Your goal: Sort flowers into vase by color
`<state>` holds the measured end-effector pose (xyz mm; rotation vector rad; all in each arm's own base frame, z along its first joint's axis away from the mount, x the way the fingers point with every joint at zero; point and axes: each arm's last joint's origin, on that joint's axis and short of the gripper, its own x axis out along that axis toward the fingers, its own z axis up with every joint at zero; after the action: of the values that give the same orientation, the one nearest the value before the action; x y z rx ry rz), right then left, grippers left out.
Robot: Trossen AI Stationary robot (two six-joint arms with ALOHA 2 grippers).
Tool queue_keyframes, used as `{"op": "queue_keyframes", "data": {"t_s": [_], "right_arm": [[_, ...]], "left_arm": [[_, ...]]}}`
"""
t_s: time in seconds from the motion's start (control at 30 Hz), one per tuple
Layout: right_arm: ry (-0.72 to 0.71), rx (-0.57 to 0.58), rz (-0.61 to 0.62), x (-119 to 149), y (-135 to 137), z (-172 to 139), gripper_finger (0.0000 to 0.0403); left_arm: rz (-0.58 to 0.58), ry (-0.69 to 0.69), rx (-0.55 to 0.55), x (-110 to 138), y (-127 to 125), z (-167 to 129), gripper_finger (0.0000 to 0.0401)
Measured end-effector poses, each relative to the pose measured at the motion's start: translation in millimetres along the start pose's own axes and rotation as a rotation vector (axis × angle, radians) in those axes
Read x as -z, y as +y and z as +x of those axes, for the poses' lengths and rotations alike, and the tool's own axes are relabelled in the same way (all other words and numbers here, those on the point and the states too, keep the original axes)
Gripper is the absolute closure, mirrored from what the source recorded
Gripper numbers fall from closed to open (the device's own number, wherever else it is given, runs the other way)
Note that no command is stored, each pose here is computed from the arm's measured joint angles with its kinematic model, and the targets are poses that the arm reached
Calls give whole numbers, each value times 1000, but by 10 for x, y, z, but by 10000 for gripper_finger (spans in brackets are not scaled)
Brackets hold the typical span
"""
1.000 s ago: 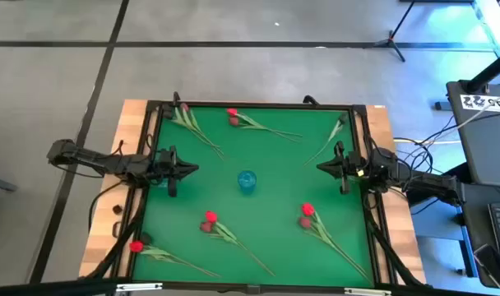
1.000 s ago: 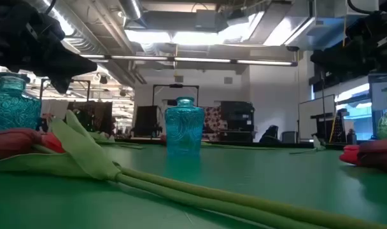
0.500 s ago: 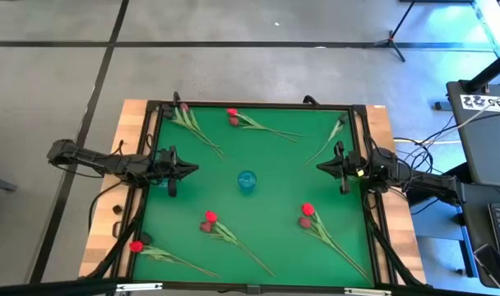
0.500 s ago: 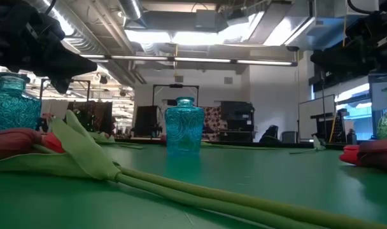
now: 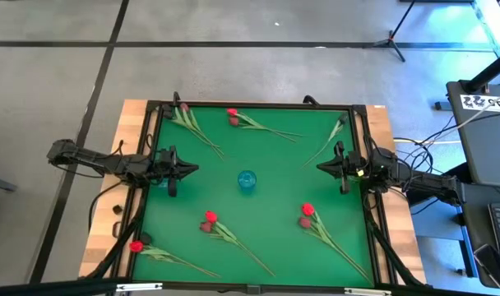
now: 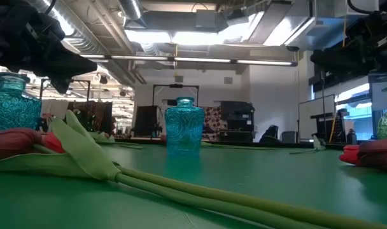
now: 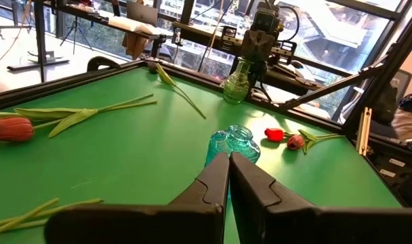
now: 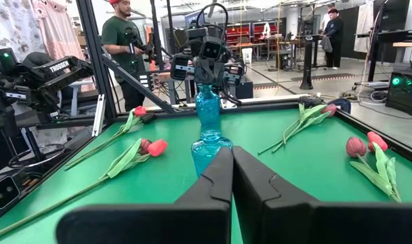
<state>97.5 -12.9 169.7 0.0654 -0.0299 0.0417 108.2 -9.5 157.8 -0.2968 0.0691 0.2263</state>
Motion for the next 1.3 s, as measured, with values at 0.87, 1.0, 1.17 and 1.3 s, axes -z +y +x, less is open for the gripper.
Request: {"op": "queue_keyframes", "data": {"t_s": [0.87,1.0,1.17,1.3], "right_arm": [[-39,-6,263,-39,2,-1,397],[-84,-109,245,-106,39,6,397],[-21,-148,320,-271,133,33,397],[63,-87,328,-360,221,110,397]], "left_arm": [[0,0,0,-1,0,0,390],[0,0,0,0,0,0,390],[0,0,0,0,0,0,390],[0,0,0,-1,0,0,390]]}}
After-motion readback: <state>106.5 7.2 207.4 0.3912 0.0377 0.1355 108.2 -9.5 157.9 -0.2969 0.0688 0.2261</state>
